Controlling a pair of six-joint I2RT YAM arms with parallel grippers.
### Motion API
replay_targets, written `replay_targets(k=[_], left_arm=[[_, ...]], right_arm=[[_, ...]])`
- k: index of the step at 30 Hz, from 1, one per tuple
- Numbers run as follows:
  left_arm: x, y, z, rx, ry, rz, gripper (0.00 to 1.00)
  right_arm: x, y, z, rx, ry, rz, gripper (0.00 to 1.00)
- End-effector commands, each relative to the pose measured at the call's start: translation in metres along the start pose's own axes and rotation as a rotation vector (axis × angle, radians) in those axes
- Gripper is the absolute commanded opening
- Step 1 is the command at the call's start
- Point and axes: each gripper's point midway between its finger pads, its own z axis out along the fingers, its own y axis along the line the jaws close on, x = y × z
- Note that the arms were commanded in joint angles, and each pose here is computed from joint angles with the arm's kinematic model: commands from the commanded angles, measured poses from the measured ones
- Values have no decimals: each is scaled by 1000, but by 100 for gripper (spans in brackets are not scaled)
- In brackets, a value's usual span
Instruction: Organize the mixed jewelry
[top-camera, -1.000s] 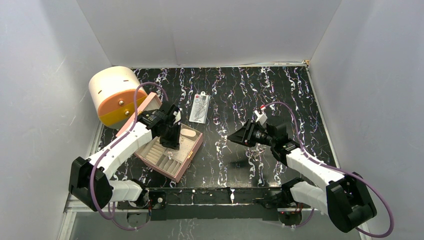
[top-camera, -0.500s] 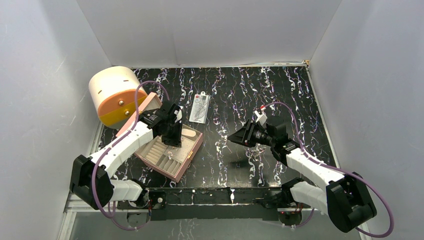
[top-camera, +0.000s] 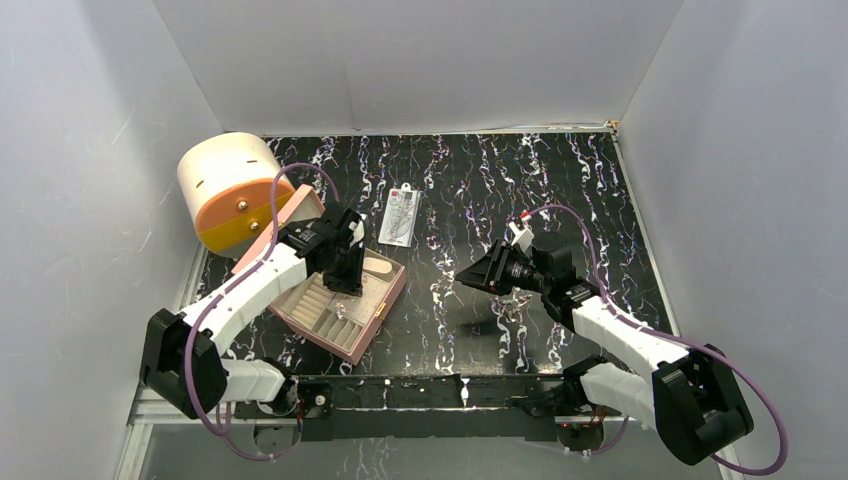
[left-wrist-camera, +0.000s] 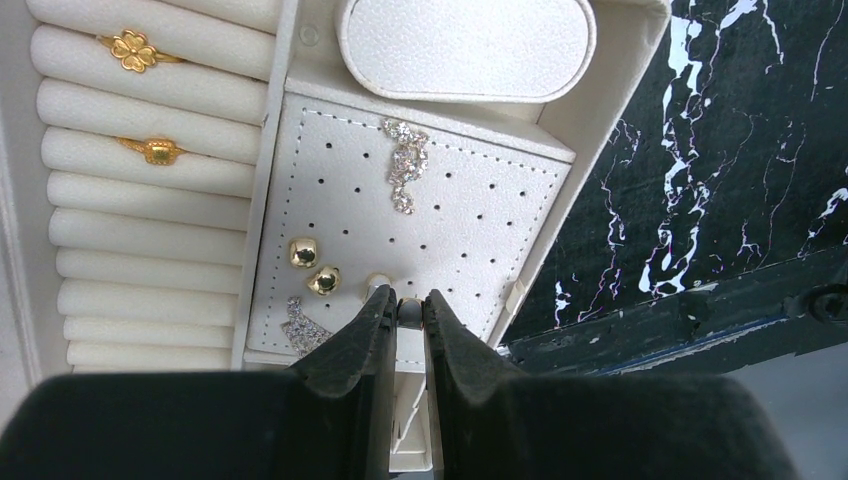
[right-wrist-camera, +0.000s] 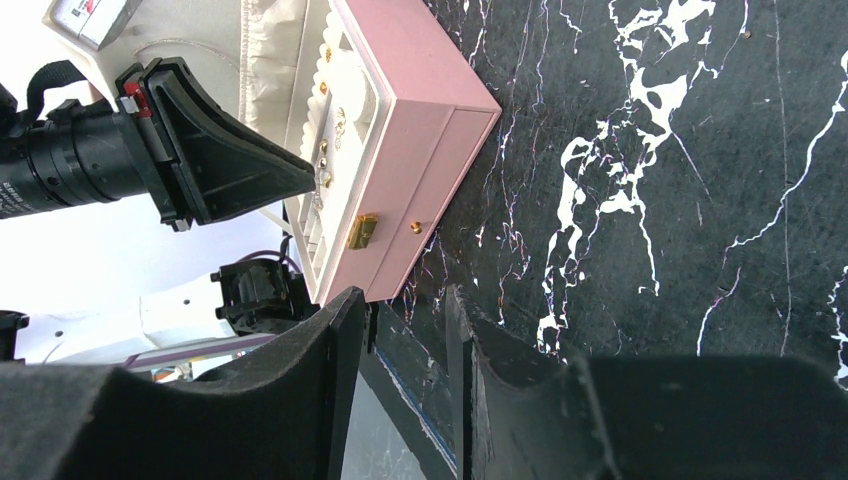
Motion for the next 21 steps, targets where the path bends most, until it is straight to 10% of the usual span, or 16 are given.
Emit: replay_targets(k=[1,21], left_arm=[[6,5,2,-13,21,10,8],[6,3,5,4,9,8,8]], right_arm=[[-12,17,-1,-40,-35,-47,44],[-12,16,-1,-37,-36,-43,45]])
